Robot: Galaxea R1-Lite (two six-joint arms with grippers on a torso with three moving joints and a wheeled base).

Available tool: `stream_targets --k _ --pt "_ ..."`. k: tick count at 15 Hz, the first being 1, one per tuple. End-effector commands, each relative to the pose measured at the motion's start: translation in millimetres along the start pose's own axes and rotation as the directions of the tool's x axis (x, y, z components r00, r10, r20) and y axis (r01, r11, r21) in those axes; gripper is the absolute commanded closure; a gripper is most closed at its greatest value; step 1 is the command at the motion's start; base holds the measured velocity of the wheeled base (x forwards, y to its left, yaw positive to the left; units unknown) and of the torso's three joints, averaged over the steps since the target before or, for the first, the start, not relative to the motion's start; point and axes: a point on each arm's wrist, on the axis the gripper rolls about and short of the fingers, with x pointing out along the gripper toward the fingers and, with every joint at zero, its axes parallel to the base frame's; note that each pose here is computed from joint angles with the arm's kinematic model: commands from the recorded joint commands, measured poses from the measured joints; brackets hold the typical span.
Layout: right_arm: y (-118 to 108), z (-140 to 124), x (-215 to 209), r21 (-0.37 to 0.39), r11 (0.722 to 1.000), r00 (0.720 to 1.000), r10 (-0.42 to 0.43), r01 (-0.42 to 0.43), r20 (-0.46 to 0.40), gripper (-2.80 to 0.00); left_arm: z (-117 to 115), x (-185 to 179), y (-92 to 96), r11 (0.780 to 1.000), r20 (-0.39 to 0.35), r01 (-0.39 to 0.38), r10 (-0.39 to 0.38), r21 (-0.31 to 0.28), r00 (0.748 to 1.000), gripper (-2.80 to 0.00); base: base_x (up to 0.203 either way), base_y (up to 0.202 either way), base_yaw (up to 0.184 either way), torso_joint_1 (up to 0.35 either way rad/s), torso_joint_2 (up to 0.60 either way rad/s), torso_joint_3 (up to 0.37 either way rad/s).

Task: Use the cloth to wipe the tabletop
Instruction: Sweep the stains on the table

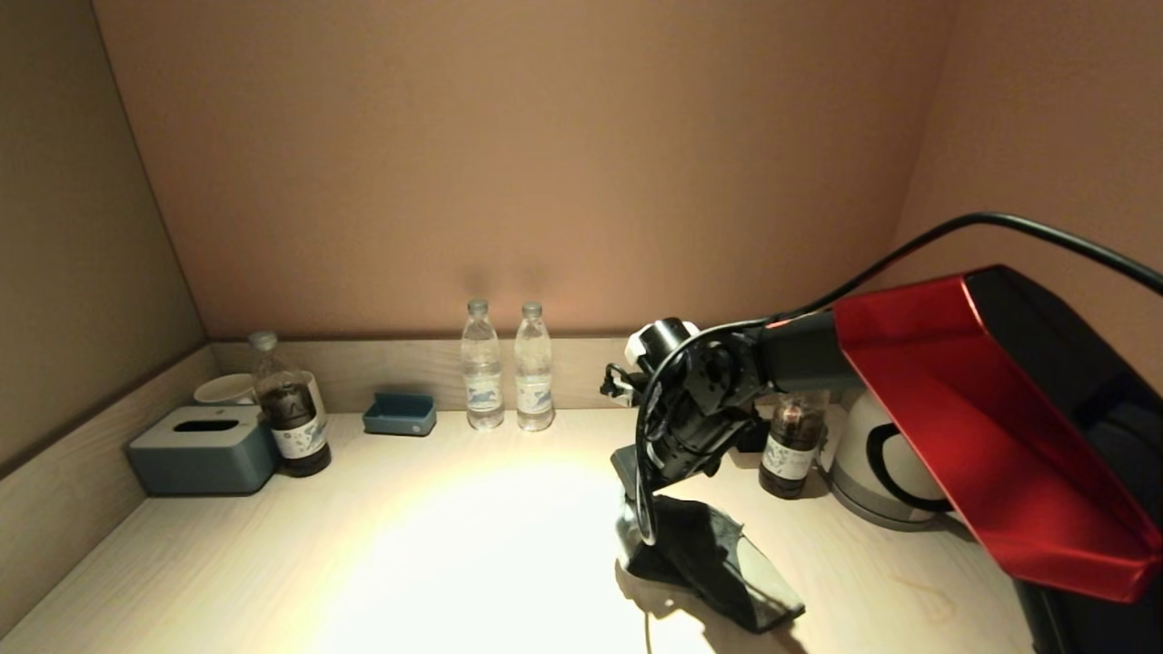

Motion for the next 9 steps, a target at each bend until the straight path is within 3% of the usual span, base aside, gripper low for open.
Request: stream_targets --k 1,4,9 --pt "10 12 -1 -0.027 1.0 1.0 0.009 -0.009 0.006 0.0 0 0 0.0 1.0 -0.001 0.0 0.0 0.0 1.0 0.0 0.0 0.0 0.0 0.0 0.0 0.0" --pt "22 17 -13 -0.07 0.997 1.0 0.024 -0.023 0.018 0.0 0 0 0.0 1.0 0.0 0.0 0.0 0.0 1.0 0.0 0.0 0.0 0.0 0.0 0.0 0.0" --pt "11 5 -10 -0.027 1.0 0.998 0.012 -0.014 -0.055 0.0 0 0 0.0 1.0 0.0 0.0 0.0 0.0 1.0 0.0 0.0 0.0 0.0 0.0 0.0 0.0"
